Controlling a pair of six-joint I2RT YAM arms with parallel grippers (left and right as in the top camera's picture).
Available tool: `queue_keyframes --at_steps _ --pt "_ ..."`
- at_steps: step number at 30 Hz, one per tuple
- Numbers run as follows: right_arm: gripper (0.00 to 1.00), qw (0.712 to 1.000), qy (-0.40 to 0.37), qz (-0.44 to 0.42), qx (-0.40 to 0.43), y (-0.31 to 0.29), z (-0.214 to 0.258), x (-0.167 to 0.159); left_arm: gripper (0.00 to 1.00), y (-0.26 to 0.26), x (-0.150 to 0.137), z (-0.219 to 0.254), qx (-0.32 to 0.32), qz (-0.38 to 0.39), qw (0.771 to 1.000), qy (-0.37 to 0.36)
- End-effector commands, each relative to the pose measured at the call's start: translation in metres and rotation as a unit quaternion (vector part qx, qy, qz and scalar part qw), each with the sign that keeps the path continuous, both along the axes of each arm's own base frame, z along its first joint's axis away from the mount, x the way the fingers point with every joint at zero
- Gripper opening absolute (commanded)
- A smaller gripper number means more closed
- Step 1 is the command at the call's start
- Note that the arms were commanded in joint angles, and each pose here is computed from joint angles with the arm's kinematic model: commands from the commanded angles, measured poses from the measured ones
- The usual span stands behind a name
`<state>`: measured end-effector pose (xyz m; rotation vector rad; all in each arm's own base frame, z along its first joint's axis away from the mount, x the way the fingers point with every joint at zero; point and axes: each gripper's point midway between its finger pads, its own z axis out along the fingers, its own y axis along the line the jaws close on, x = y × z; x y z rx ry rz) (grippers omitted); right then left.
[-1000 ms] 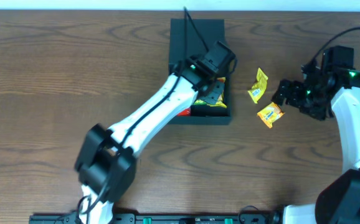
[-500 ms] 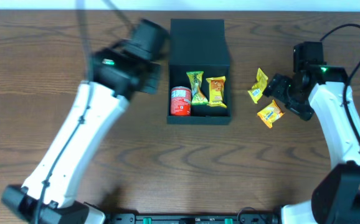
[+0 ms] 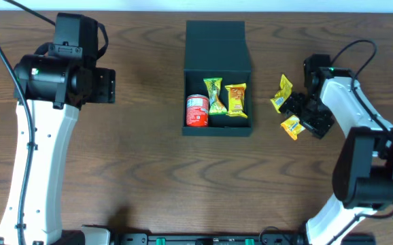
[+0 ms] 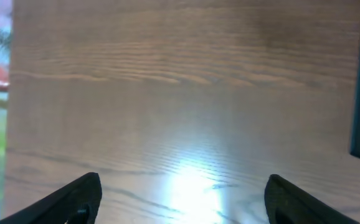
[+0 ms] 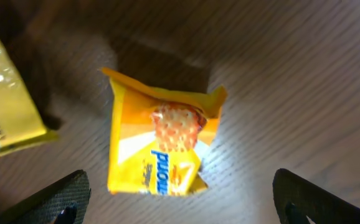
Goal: Pack container
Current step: 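Withdraw the left arm to the front left of the table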
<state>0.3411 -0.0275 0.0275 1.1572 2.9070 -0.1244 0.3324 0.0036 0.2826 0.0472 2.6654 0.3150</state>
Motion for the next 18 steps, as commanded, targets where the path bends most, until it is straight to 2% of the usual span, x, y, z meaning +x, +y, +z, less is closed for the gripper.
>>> queue_keyframes --at_steps 1,6,10,18 --pt "0.93 1.000 -0.008 -0.019 0.002 0.001 -0.005 0.008 0.91 -0.012 -0.002 0.010 -0.016 -0.061 0.998 -0.017" --pt "0.92 0.999 -0.015 -0.030 0.005 0.002 -0.016 0.016 0.97 -0.016 -0.011 0.021 -0.015 -0.094 0.994 -0.055" --pt "0.89 0.999 -0.023 -0.029 0.005 0.002 -0.018 0.021 0.97 -0.016 -0.032 0.013 -0.008 -0.120 0.991 -0.052" --pt "0.85 0.998 -0.052 -0.024 -0.001 -0.001 -0.017 0.035 0.97 -0.033 -0.070 -0.014 -0.053 -0.169 0.982 -0.071"
